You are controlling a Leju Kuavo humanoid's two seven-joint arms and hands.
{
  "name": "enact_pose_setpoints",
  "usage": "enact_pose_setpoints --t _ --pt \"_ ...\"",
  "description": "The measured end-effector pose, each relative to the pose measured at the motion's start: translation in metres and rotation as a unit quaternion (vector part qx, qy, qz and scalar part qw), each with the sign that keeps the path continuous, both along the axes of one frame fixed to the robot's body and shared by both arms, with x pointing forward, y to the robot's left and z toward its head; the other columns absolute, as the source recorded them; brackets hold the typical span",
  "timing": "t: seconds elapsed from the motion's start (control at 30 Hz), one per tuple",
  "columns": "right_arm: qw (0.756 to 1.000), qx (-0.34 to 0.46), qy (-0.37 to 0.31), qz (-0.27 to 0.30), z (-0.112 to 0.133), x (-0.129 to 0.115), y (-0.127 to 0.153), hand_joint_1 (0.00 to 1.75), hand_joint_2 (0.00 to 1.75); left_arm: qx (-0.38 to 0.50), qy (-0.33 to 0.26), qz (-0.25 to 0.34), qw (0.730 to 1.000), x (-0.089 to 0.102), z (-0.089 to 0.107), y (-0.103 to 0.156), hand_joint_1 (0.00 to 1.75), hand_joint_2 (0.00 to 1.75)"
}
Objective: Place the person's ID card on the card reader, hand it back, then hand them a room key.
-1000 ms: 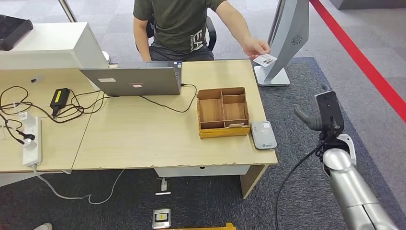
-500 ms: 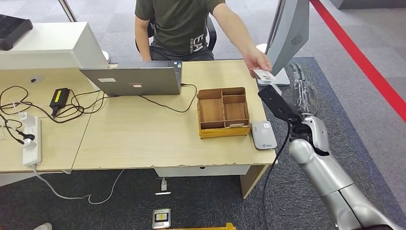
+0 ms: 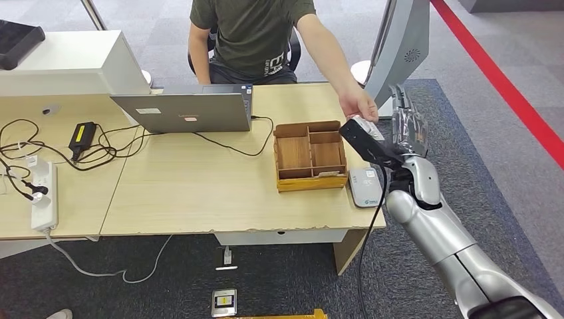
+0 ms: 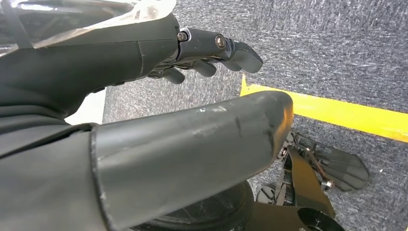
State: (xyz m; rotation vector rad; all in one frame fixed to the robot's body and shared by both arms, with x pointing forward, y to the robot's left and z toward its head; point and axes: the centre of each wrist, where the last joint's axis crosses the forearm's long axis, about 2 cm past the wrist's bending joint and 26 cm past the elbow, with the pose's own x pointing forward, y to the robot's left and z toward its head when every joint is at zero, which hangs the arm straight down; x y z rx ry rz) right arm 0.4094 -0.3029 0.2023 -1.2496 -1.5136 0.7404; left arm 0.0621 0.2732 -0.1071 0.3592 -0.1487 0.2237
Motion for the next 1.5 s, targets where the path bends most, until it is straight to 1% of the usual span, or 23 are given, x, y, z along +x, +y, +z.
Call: enact_pose_setpoints --t 0.03,0.07,0.1,0.73,1.07,1.23,1.5 --pt "1.0 -0.002 0.001 -0.001 -0.001 0.0 0.0 1.25 1.75 0.0 0.0 0.0 1.0 0.0 0.0 0.0 0.0 0.0" --pt "1.0 -0.004 0.001 -0.001 -0.002 0.0 0.0 1.61 1.75 0.0 0.0 -0.001 1.0 0.0 0.0 0.0 0.0 0.0" --pt "1.0 -0.006 0.002 -0.001 -0.002 0.0 0.0 1.75 1.75 -0.001 0.0 -0.001 1.0 0.0 0.0 0.0 0.0 0.0" --pt "1.0 -0.018 0.019 0.016 -0.01 -0.002 0.004 1.75 1.75 -0.002 0.0 -0.002 1.0 0.0 0.0 0.0 0.0 0.0" --pt "0.999 -0.022 0.028 0.016 -0.015 -0.002 0.002 1.75 1.75 -0.003 -0.001 -0.002 1.0 -0.001 0.0 0.0 0.0 0.0" --pt "0.999 -0.022 0.049 0.009 -0.026 -0.002 -0.004 1.75 1.75 -0.003 0.0 0.001 1.0 -0.001 0.0 0.0 0.0 0.0" --pt "0.995 -0.019 0.098 -0.019 -0.058 -0.007 -0.024 1.75 1.75 0.0 0.001 0.006 1.0 -0.001 0.0 0.0 0.0 0.0"
